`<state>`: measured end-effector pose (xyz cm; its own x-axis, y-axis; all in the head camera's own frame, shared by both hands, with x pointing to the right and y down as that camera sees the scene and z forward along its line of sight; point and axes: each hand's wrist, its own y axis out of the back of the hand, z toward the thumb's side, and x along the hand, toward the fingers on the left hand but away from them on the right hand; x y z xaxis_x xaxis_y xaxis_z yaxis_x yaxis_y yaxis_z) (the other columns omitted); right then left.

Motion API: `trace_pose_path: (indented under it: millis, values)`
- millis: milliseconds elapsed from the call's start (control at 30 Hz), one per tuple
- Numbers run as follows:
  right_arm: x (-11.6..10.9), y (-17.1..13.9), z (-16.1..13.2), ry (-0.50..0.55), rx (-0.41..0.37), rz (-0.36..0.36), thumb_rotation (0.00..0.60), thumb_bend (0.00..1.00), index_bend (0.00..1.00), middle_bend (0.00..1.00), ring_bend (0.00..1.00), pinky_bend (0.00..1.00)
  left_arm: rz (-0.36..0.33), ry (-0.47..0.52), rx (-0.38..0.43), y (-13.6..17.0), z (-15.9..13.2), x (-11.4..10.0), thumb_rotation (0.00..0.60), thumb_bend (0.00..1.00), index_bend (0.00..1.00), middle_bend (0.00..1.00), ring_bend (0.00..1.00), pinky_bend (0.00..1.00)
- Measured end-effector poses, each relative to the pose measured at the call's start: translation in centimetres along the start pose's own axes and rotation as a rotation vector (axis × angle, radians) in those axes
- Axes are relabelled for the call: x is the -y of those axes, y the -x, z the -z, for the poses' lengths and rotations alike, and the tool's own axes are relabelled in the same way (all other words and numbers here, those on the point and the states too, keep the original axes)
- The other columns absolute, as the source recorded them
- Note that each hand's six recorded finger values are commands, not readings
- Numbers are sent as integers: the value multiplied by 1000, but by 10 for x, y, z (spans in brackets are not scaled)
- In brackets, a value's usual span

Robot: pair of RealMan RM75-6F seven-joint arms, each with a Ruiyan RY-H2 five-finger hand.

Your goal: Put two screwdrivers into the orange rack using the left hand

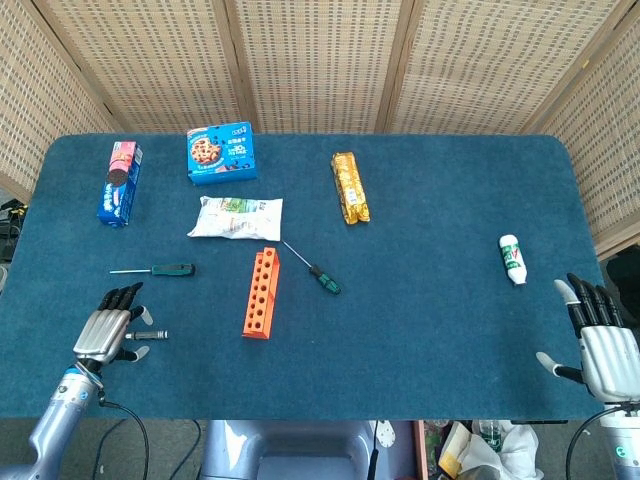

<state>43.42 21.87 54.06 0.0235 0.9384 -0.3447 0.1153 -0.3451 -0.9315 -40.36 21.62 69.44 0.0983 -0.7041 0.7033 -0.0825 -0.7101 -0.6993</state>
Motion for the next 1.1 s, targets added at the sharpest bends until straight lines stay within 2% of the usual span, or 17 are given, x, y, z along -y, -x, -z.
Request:
trace_pose_path:
  millis: [467, 767, 933, 1100]
  values:
    - [3, 2, 2, 3, 8, -15, 600, 0, 0, 0, 0, 0, 25, 5, -25, -16, -3, 12, 600, 277, 496, 0, 0, 0]
    - [3, 3, 3, 7, 9, -19, 600, 0, 0, 0, 0, 0, 30, 0, -22, -17, -6, 13, 600, 362, 607, 0, 0, 0]
    - [2, 3, 3, 9, 10, -19, 600, 0, 0, 0, 0, 0, 27, 12, -18, -15, -8, 9, 600, 377, 618, 0, 0, 0]
    - [2, 3, 3, 13, 10, -18, 600, 0, 0, 0, 0, 0, 2, 84, 8, -11, -14, -6, 600, 390, 618, 0, 0, 0]
